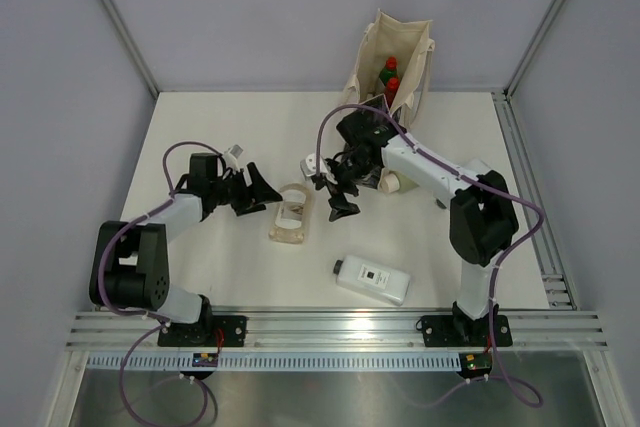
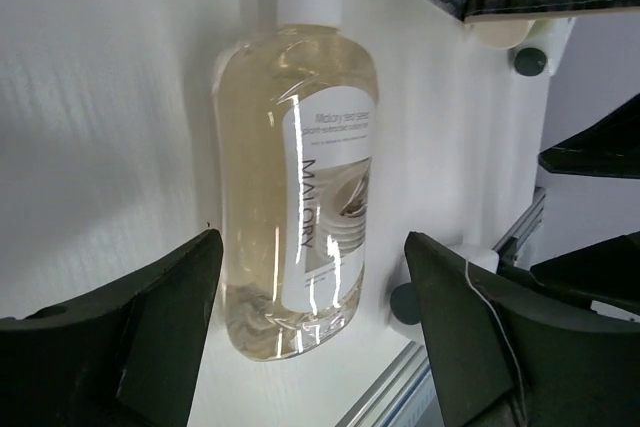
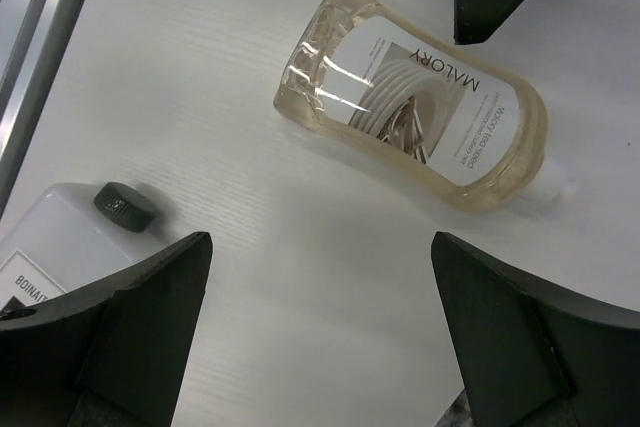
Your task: Place the personal care products into the canvas bag
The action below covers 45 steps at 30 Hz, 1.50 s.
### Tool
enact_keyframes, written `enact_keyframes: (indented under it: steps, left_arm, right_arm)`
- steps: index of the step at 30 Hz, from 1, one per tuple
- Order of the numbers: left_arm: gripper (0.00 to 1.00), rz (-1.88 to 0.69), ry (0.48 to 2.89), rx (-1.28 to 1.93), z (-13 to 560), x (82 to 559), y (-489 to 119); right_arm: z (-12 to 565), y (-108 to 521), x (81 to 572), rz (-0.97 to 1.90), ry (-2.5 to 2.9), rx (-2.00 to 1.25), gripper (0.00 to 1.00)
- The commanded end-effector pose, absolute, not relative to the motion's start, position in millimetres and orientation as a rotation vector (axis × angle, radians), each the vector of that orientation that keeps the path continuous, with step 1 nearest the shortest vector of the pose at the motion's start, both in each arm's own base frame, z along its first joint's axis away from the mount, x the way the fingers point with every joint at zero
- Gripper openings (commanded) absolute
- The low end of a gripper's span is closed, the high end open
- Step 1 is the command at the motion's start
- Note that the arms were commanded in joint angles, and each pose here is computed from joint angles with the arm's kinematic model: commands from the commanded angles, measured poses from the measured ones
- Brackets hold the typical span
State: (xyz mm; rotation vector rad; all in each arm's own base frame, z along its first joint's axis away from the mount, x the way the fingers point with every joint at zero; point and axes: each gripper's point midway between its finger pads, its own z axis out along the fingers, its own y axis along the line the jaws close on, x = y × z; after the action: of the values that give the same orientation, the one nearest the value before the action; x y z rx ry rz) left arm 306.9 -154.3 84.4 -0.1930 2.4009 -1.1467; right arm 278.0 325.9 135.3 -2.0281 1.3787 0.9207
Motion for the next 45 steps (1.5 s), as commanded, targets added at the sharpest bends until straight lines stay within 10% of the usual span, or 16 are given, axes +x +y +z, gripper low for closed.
enact_keyframes:
  steps: [1,7,12,37,45]
  left_arm:
    - [0.14,-1.032,2.387,-0.143,94,313,-144]
    - [0.66,-0.64,2.418,-0.221,102,314,-98]
    - [0.82,-0.425,2.377,-0.286,115,296,-67]
    - [0.91,-0.364,2.127,-0.444,166,232,-42]
    - [0.92,-0.402,2.091,-0.455,171,229,-45]
  right_arm:
    - [144,344,281,0.799,1.111,-2.122,0.99]
    - [116,346,268,0.637,0.737,-2.374,0.99]
    - [92,374,275,0.493,0.548,-2.474,0.99]
    - [29,406,283,0.419,0.127,-2.832,1.0]
    - [25,354,245,0.618,0.391,-2.987,0.72]
